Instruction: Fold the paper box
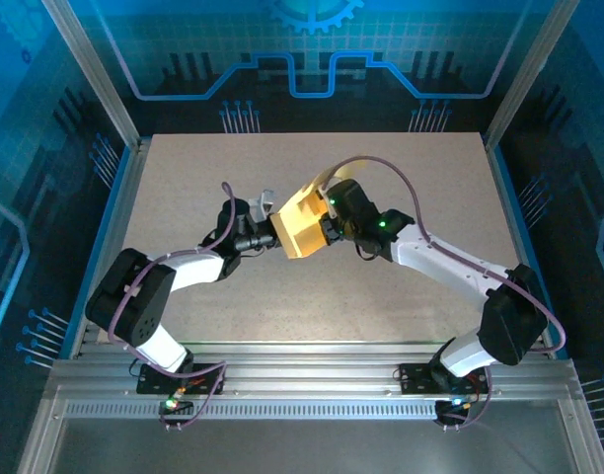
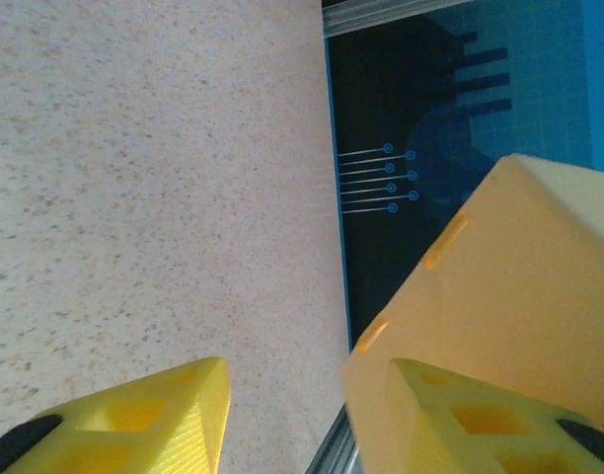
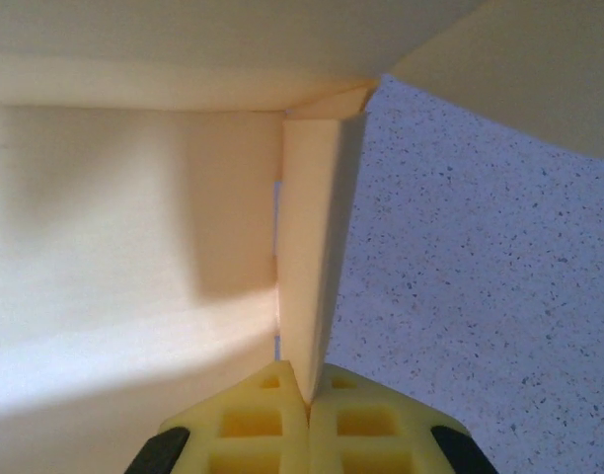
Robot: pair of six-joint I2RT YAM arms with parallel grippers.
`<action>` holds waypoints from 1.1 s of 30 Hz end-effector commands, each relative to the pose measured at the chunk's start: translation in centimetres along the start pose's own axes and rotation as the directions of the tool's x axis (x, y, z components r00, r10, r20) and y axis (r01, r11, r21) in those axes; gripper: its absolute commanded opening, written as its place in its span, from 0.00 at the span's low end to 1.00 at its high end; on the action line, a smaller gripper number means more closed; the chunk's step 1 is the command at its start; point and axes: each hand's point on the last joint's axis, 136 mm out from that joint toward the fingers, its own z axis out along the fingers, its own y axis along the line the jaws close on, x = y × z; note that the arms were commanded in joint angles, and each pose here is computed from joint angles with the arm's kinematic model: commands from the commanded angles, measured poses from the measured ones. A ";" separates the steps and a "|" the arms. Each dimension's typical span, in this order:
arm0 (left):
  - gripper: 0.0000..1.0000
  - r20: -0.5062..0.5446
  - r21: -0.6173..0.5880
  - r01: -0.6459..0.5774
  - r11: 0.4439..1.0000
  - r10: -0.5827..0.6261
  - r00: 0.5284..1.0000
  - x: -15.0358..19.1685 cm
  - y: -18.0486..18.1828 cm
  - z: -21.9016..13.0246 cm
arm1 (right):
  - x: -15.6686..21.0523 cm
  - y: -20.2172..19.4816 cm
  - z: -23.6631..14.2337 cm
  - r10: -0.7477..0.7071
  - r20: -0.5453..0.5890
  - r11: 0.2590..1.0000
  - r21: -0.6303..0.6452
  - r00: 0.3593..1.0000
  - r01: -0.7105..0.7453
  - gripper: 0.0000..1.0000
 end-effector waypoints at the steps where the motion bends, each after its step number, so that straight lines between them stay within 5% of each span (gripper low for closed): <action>1: 0.48 0.009 0.052 -0.060 0.997 0.060 0.998 -0.3 -0.3 -2.0 | 1.1 -2.1 0.1 0.057 -0.042 0.998 0.042 0.997 -0.056 0.00; 9: 0.51 0.079 -0.131 -0.031 0.991 0.042 0.996 -1.1 5.8 -5.7 | 6.7 -6.2 1.2 0.122 -0.259 0.982 0.174 0.958 -0.078 0.00; 18: 0.52 0.075 -0.263 -0.107 0.959 0.131 0.989 -0.8 7.0 -7.4 | 15.5 -8.0 4.7 0.213 -0.592 0.949 0.315 0.777 -0.020 0.00; 33: 0.53 0.068 -0.305 -0.137 0.942 0.165 0.984 -0.9 7.3 -8.0 | 20.2 -8.9 7.6 0.234 -0.707 0.924 0.376 0.667 0.074 0.00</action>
